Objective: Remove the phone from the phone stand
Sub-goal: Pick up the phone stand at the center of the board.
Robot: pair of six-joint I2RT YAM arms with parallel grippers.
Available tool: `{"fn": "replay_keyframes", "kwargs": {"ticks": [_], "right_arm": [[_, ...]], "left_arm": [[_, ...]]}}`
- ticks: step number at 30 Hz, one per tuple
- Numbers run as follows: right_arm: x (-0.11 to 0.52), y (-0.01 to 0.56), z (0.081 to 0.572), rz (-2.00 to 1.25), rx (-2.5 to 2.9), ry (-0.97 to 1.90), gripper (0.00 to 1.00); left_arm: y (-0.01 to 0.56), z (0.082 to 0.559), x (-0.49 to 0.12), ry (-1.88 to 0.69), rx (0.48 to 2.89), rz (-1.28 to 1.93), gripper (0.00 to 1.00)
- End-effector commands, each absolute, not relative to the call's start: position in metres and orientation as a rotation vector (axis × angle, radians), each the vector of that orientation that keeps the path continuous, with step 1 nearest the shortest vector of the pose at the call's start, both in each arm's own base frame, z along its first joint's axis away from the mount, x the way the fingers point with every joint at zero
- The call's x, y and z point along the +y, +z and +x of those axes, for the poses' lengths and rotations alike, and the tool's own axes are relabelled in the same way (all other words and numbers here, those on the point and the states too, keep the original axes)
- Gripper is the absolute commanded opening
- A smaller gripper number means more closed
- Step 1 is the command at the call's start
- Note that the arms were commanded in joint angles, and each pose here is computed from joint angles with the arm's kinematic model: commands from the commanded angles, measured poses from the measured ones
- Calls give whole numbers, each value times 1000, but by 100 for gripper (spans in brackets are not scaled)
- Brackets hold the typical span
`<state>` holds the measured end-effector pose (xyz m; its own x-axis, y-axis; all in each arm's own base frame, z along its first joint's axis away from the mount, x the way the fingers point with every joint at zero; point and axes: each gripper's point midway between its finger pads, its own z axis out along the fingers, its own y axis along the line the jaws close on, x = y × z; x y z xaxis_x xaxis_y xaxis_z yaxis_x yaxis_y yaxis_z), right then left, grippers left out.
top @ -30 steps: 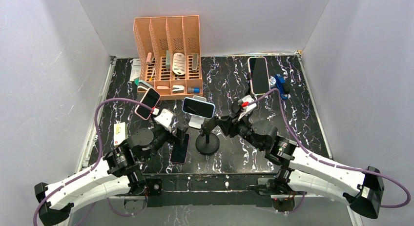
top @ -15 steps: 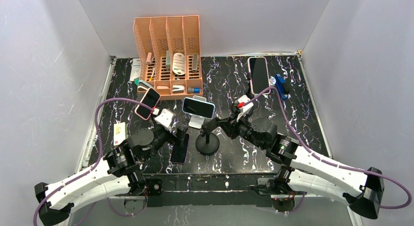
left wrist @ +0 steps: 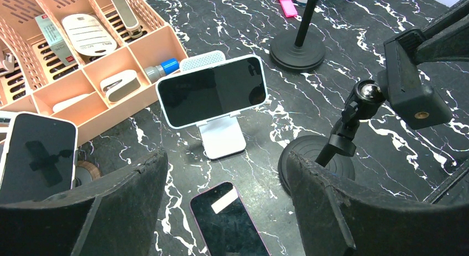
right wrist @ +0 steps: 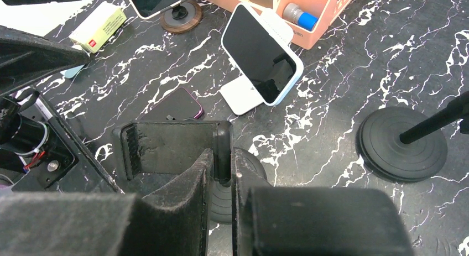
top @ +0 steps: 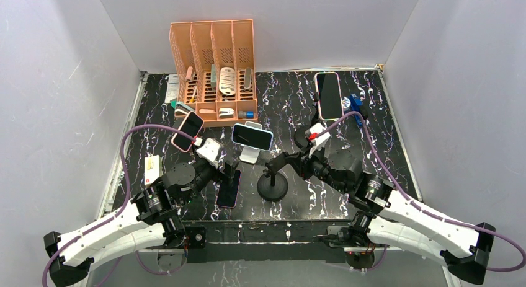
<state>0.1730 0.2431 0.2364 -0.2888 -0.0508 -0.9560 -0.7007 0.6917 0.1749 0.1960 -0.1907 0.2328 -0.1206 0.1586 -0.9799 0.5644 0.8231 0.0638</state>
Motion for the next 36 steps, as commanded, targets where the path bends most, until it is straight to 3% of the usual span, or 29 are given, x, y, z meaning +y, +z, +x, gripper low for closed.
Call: {"fn": "replay_keyframes", "kwargs": {"ticks": [1, 8, 11, 14, 18, 26, 36], "right_arm": [[243, 292, 177, -525, 1639, 771, 1], [247, 288, 170, -560, 1644, 805, 1], [251, 284, 166, -582, 1649, 833, 36], [253, 283, 163, -594, 1651, 853, 62], [255, 282, 157, -617, 1647, 876, 75], [260, 279, 109, -728, 1512, 1146, 79], [258, 204, 100, -703, 1710, 1188, 75]], "left_arm": [[248, 197, -188, -384, 1660, 540, 75], [247, 197, -188, -381, 1664, 546, 75], [246, 197, -189, -380, 1667, 549, 75], [248, 197, -188, -379, 1663, 542, 75], [249, 197, -186, -377, 1659, 535, 75], [256, 195, -183, -407, 1647, 498, 76], [258, 195, -183, -416, 1635, 494, 77]]}}
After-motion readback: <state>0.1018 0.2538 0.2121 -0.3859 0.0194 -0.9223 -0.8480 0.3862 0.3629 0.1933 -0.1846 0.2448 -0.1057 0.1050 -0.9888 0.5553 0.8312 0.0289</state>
